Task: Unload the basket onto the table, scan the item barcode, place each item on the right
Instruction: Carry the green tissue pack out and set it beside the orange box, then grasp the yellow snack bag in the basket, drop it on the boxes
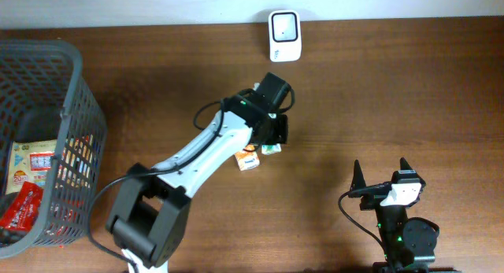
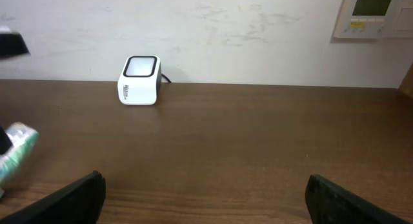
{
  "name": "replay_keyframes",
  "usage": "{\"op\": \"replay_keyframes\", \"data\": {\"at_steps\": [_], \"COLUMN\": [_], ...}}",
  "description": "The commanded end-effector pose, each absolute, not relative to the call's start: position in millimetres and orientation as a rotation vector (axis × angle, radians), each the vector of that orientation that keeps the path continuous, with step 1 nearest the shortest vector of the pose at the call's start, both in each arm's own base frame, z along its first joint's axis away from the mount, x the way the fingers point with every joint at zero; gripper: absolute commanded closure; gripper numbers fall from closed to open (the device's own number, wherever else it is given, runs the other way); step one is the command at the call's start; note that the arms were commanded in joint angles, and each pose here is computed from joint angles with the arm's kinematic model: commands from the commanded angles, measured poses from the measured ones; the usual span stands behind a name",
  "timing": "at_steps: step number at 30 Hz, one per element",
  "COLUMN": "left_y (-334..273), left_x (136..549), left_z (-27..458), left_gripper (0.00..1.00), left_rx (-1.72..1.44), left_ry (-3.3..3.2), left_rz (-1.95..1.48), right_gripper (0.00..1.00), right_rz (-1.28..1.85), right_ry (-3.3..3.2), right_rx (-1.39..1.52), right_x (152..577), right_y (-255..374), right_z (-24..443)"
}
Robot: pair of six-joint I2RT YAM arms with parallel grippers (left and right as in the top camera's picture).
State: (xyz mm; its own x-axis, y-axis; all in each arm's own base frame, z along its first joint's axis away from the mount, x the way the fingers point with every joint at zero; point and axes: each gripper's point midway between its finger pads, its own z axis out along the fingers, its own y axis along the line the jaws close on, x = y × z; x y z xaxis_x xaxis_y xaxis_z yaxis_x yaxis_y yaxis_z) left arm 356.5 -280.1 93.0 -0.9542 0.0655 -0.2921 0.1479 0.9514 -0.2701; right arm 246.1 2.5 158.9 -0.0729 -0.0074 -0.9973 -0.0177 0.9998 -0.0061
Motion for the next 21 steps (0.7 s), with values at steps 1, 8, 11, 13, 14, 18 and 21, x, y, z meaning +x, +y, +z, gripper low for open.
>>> {"op": "replay_keyframes", "data": {"at_steps": [1,8,11,13,14,18,21], "left_y": [-287.9,-260.4,-173.5,-105.5,-69.2,85.9,178.7], "left_x": [350.0,383.0,408.5,415.4,415.6,393.1,361.7], "left_z": [67.4,188.3,274.4,310.7,321.1,332.6,329.8], "left_gripper": [0.54,0.41,0.01,0.01,0.01,0.01,0.01], "left_rx": [0.216,0.23,-0.009,-0.204,-0.31,-0.8,-1.146], "left_ry": [2.865,2.767,2.649,2.582,2.555,2.441,2.309], "left_rz": [-0.368,-0.387,-0.232,-0.167,-0.142,-0.016,0.051], "right_gripper": [0.01,0.01,0.01,0.01,0.02,0.01,0.01], "right_rz": [0.008,0.008,0.008,0.008,0.008,0.008,0.008], "right_ry": [1.648,1.648,1.648,1.648,1.648,1.648,1.648], "right_rx": [-0.019,-0.019,-0.019,-0.019,-0.019,-0.019,-0.019], "right_x": [246.0,246.0,246.0,246.0,246.0,246.0,246.0], "right_y": [2.9,2.9,2.9,2.9,2.9,2.9,2.9], "right_z": [156.0,156.0,156.0,156.0,156.0,156.0,156.0]}}
